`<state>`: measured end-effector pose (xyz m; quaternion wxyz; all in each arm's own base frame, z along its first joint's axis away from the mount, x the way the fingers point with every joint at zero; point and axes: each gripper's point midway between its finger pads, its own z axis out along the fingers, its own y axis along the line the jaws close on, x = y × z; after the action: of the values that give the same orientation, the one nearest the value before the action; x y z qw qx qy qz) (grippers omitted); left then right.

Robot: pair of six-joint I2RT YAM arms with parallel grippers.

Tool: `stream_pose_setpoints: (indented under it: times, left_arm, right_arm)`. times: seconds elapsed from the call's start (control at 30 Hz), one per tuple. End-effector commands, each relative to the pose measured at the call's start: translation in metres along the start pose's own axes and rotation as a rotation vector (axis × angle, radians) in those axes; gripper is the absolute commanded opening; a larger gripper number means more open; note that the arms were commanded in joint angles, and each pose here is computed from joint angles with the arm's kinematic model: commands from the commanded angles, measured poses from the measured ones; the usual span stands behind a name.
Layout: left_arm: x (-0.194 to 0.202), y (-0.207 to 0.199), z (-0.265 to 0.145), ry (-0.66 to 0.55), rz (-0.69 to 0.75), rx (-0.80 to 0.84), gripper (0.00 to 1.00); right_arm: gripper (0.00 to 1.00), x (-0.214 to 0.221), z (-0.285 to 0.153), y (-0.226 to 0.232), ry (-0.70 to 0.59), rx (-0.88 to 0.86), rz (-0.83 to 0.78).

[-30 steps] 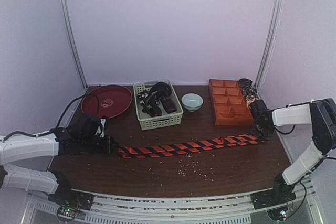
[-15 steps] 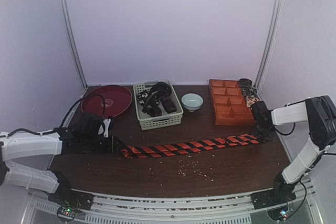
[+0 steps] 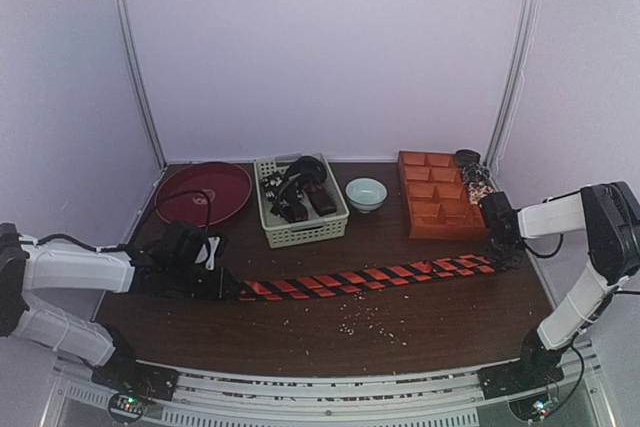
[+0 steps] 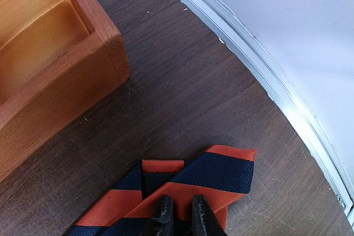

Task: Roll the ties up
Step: Fold the tie at the center of the board.

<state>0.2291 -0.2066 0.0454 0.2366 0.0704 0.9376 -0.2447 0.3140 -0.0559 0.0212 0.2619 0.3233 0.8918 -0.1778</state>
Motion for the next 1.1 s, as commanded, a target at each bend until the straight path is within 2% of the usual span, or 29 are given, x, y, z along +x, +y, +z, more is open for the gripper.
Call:
stream_pose_setpoints:
  times: [0.0,0.17,0.33,0.43,0.57,0.7,0.87,1.07]
  left_arm:
    - [0.016,0.016,0.005,0.01,-0.033,-0.032,0.17]
    - [0.025,0.026,0.015,0.038,-0.046,-0.064,0.17]
    - [0.024,0.026,0.016,0.051,-0.066,-0.078,0.11]
    - [0.007,0.012,-0.001,-0.005,-0.07,-0.045,0.11]
    - [-0.028,-0.002,-0.034,-0.126,-0.051,-0.048,0.16]
    - [-0.052,-0.024,-0.04,-0.192,-0.007,0.029,0.15]
    - [-0.048,-0.032,-0.012,-0.121,0.011,0.07,0.11]
    - [-0.022,-0.013,0.018,-0.031,-0.032,0.026,0.09]
  right_arm:
    - [0.14,0.012,0.008,-0.014,0.041,0.058,-0.024]
    - [0.14,0.012,0.009,-0.016,0.042,0.06,-0.022]
    - [0.14,0.011,0.008,-0.015,0.041,0.048,-0.024]
    - [0.14,0.011,0.007,-0.013,0.039,0.035,-0.022]
    - [0.14,0.011,0.007,-0.013,0.038,0.029,-0.022]
    - [0.14,0.011,0.007,-0.012,0.037,0.027,-0.021]
    - [0.14,0.012,0.007,-0.012,0.04,0.019,-0.016]
    - [0.14,0.012,0.008,-0.013,0.042,0.028,-0.013]
